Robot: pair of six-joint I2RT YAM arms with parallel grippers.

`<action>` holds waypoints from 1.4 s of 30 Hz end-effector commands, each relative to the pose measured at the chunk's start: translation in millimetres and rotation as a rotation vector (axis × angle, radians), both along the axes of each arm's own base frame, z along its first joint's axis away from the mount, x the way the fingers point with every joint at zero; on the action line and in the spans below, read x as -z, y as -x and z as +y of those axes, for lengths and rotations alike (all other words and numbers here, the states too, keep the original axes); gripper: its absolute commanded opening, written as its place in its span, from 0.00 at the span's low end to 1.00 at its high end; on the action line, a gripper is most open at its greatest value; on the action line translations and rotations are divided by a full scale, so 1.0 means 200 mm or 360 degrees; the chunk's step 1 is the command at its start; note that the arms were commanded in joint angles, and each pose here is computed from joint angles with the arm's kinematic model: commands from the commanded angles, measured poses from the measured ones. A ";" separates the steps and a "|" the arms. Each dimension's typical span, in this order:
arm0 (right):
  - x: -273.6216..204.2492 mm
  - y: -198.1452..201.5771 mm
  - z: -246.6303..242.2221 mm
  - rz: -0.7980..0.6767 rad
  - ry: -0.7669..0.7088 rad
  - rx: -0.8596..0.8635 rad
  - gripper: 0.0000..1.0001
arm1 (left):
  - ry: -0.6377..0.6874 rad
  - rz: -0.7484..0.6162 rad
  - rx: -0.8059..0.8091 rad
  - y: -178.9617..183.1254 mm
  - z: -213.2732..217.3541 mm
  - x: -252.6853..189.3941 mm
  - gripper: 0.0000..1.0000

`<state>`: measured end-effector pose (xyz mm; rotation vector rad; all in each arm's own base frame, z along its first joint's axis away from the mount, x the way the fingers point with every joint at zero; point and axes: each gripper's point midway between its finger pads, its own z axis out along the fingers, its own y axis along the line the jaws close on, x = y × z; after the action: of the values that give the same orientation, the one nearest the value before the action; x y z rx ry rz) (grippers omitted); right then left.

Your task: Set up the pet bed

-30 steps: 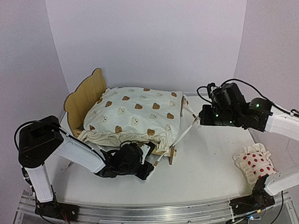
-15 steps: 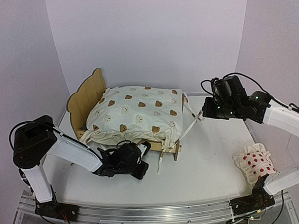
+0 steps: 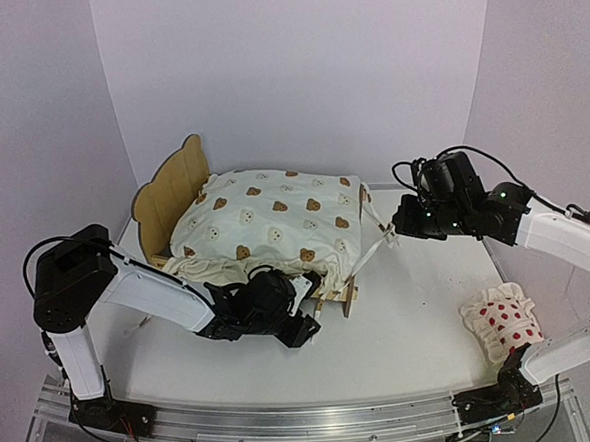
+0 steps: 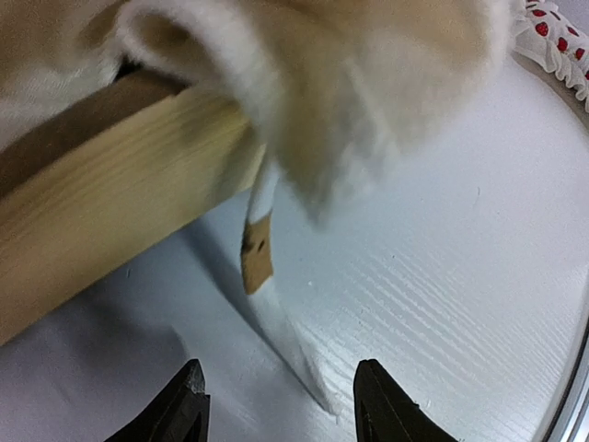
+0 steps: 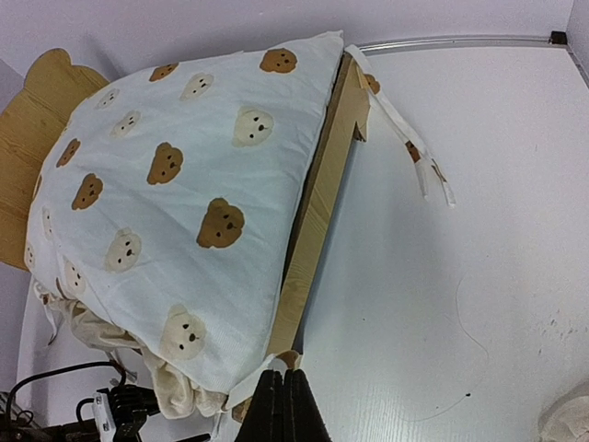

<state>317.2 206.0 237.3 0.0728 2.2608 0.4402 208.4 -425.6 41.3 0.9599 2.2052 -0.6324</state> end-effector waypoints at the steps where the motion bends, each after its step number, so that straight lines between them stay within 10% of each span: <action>1: -0.01 0.00 0.01 -0.0012 -0.0059 -0.0005 0.00 | 0.0091 -0.0111 0.0062 -0.06 -0.15 -0.08 0.55; 7: 0.00 0.01 0.01 -0.0005 -0.0070 -0.0016 0.00 | 0.0082 -0.0198 -0.0016 -0.17 -0.23 -0.06 0.44; 12: 0.01 0.01 0.01 -0.0004 -0.0062 -0.0019 0.00 | 0.0050 -0.0237 -0.0075 -0.21 -0.24 -0.02 0.01; 29: -0.07 -0.05 -0.01 -0.0096 0.0006 0.0034 0.00 | -0.0294 -0.0054 -0.0327 -0.01 0.40 0.17 0.00; 42: -0.34 -0.09 -0.08 -0.0268 0.0030 0.0076 0.00 | -0.0416 0.0012 -0.0365 0.00 0.44 0.29 0.00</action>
<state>315.4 208.0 241.0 0.0020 2.2820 0.4094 215.2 -375.6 22.5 0.7902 2.2598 -0.4502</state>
